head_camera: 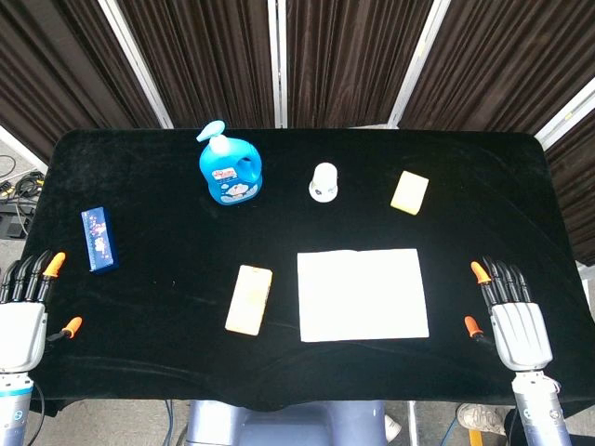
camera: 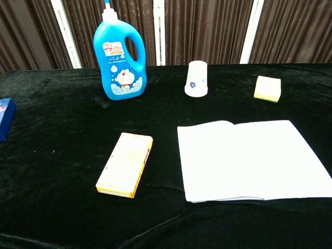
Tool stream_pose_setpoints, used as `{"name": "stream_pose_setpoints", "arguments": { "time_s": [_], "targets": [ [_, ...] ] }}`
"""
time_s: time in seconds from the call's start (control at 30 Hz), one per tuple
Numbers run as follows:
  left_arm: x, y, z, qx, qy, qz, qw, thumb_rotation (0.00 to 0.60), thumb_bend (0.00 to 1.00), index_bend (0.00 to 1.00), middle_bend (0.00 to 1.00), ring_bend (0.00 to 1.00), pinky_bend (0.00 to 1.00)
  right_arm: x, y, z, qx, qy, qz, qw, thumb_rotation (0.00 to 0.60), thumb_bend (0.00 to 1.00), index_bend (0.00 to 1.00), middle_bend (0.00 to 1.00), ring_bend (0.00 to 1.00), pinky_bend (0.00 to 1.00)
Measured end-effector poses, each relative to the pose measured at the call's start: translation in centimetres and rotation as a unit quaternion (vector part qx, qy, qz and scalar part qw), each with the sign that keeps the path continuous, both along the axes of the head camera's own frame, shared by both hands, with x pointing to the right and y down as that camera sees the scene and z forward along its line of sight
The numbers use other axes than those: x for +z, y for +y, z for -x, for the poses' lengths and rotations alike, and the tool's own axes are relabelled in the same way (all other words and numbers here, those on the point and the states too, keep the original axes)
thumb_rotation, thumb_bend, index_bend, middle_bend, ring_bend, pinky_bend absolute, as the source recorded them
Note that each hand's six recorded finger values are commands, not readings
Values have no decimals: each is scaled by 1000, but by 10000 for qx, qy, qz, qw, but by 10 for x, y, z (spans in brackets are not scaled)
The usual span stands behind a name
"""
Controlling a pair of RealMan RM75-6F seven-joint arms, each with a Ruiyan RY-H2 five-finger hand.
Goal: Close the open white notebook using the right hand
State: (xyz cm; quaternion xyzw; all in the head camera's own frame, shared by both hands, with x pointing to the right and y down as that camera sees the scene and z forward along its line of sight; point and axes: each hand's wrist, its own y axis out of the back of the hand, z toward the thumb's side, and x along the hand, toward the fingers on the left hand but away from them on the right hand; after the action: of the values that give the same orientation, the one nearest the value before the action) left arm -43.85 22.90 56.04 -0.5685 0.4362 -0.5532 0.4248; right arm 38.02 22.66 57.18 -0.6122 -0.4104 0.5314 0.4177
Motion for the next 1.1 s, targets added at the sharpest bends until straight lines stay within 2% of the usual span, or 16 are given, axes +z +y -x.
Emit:
{"name": "stream_pose_setpoints", "arguments": {
  "time_s": [0.67, 0.93, 1.1],
  "targets": [
    [0, -1, 1, -30, 5, 24, 10000, 600, 4, 0, 0, 0, 0, 6, -3, 3, -30, -95, 127, 9999, 600, 193, 0, 0, 0, 0],
    [0, -1, 0, -32, -9, 9, 10000, 600, 6, 0, 0, 0, 0, 15, -19, 26, -10, -523, 247, 9983, 600, 194, 0, 0, 0, 0],
    [1, -2, 0, -34, -4, 13, 10000, 600, 7, 0, 0, 0, 0, 27, -27, 54, -105, -918, 575, 9941, 600, 195, 0, 0, 0, 0]
  ]
}}
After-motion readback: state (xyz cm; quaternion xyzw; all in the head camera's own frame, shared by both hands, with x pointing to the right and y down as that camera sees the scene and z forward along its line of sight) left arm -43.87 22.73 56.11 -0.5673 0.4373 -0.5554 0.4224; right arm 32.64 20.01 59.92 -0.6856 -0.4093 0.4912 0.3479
